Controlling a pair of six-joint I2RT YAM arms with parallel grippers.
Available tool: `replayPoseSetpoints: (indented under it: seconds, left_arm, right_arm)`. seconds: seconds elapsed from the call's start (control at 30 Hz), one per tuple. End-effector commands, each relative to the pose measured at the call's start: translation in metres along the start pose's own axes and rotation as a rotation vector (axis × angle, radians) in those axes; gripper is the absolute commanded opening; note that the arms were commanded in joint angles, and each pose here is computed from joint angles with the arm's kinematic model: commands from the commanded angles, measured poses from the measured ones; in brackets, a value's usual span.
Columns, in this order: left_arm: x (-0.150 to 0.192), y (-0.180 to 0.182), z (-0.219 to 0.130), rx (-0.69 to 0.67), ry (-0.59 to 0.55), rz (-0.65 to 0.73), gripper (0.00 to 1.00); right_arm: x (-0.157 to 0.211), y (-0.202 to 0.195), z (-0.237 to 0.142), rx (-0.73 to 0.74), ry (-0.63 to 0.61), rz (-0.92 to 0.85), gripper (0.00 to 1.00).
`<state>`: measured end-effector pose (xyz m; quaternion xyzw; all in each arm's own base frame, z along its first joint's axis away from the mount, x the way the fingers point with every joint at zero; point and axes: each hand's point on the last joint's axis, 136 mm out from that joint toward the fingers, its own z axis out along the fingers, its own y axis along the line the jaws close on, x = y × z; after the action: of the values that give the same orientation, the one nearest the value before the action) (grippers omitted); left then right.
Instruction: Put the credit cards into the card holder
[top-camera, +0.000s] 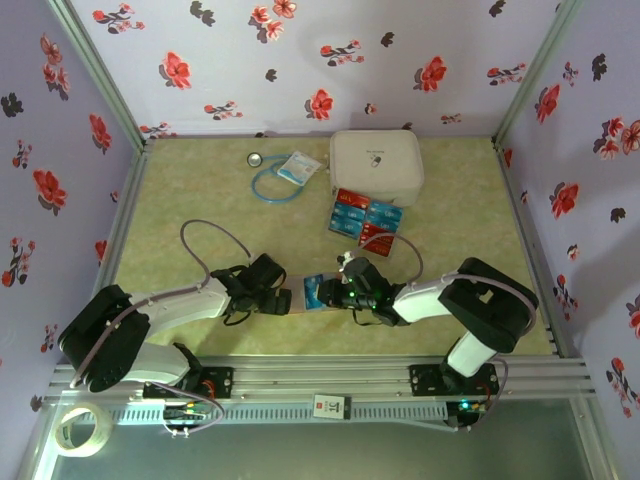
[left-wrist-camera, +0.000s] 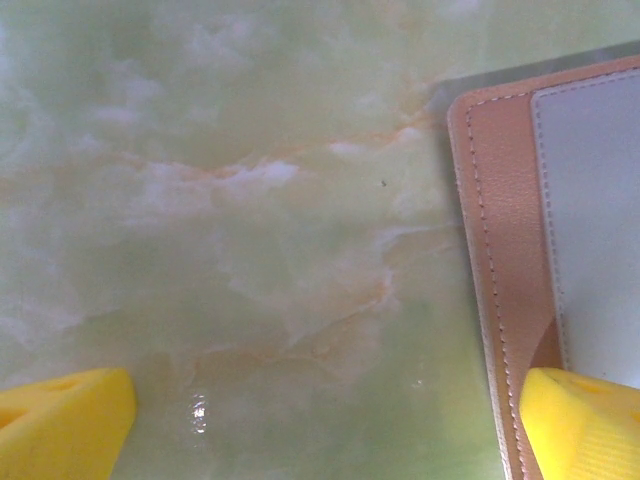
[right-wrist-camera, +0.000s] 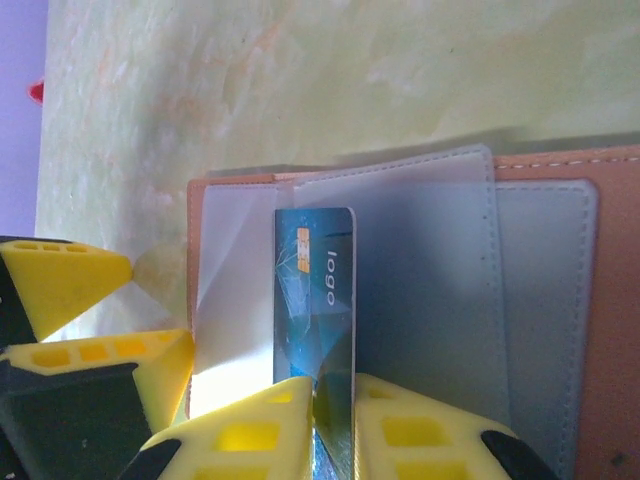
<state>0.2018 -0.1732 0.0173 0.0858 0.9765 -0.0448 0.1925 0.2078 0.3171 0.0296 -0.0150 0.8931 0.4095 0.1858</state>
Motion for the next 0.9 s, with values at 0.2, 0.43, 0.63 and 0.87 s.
replayPoseSetpoints:
  seconds: [0.2, 0.43, 0.63, 0.87]
  left_arm:
    - [0.012, 0.007, 0.007, -0.023, 0.022, -0.001, 1.0]
    - [0.012, 0.007, 0.007, -0.022, 0.021, 0.0, 1.0]
    - [0.012, 0.007, 0.008, -0.021, 0.02, -0.001, 1.0]
    - [0.01, 0.005, 0.007, -0.015, 0.012, 0.0, 1.0]
  right_arm:
    - [0.003, -0.008, 0.006, -0.003, 0.014, 0.044, 0.15]
    - [0.006, -0.01, 0.004, 0.01, 0.028, 0.031, 0.3]
    - [0.004, -0.013, -0.003, 0.073, 0.034, -0.011, 0.42]
    - [-0.004, -0.007, -0.01, 0.138, 0.052, -0.078, 0.5]
